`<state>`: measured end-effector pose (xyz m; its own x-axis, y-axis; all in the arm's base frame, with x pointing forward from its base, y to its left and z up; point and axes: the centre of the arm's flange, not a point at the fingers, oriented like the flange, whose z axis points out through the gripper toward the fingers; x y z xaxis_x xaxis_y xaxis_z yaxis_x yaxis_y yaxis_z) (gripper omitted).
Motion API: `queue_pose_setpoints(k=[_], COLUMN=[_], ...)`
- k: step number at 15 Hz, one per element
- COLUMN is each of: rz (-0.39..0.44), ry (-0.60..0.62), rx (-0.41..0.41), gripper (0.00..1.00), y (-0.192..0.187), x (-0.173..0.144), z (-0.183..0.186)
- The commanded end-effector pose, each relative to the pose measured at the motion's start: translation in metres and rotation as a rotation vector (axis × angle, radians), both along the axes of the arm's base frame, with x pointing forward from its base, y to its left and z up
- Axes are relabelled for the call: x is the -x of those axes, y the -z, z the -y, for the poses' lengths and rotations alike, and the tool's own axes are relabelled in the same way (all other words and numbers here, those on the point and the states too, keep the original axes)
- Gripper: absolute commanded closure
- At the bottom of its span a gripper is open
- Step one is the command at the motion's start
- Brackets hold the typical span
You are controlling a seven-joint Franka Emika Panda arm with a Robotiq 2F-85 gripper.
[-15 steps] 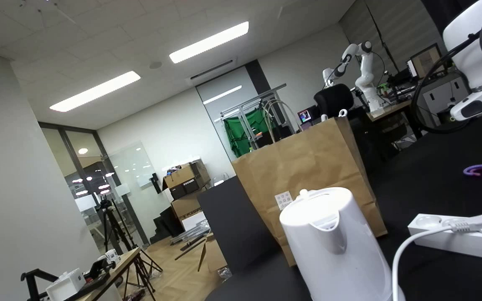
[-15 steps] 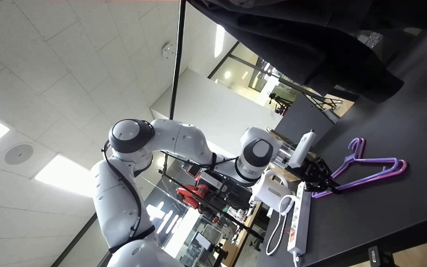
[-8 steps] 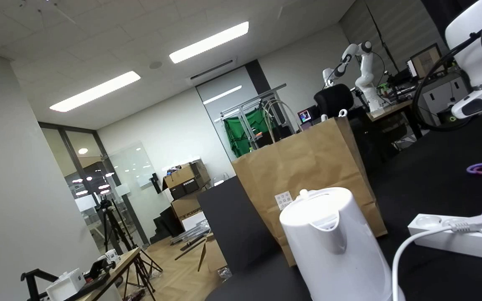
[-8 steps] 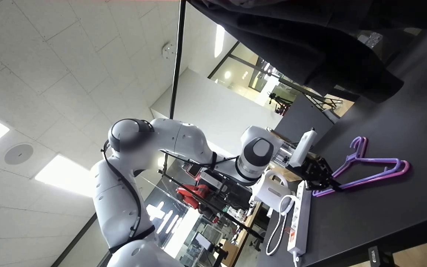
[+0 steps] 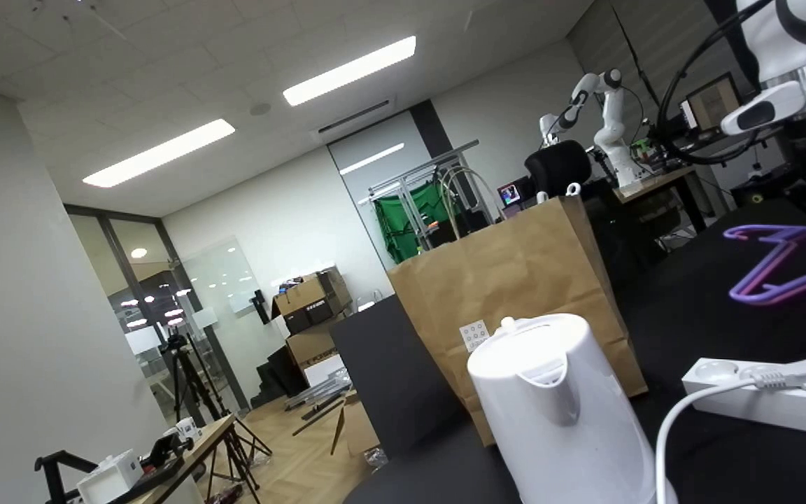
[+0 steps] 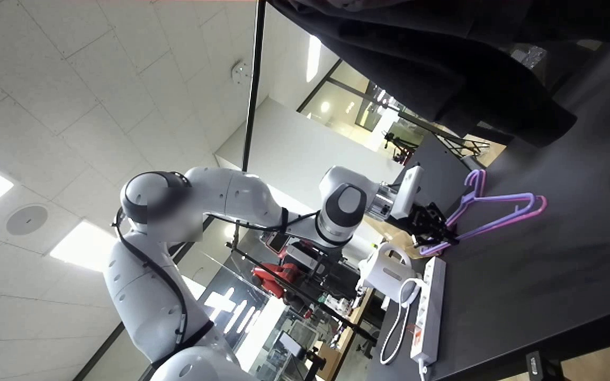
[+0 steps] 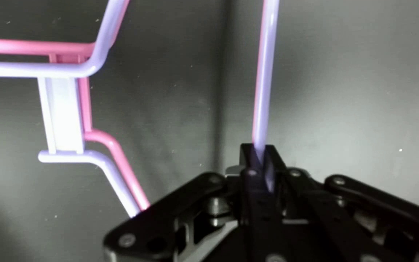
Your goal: Put the hangers on the bar
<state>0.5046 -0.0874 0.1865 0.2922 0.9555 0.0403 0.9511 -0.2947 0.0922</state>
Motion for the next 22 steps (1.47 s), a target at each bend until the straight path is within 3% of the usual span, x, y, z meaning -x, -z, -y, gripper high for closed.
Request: queue_pose_setpoints(k=[1, 5, 8, 9, 12, 19, 20, 22], rz=[0.104, 0.185, 0.192, 0.180, 0.185, 0.184, 0.184, 0.275], ry=[-0.161, -0.365, -0.509, -0.430, -0.495, -0.501, -0.501, -0.497], rx=[-0.052, -0.104, -0.182, -0.139, -0.163, -0.163, -0.163, -0.175], gripper=[0.98, 0.98, 0.98, 0.92, 0.92, 0.92, 0.98, 0.98], y=[-0.062, -0.107, -0.131, -0.100, -0.115, -0.114, -0.114, -0.125], x=[0.026, 0.040, 0.039, 0.011, 0.010, 0.011, 0.011, 0.015], z=[-0.001, -0.014, -0.032, -0.050, -0.057, -0.055, -0.055, -0.054])
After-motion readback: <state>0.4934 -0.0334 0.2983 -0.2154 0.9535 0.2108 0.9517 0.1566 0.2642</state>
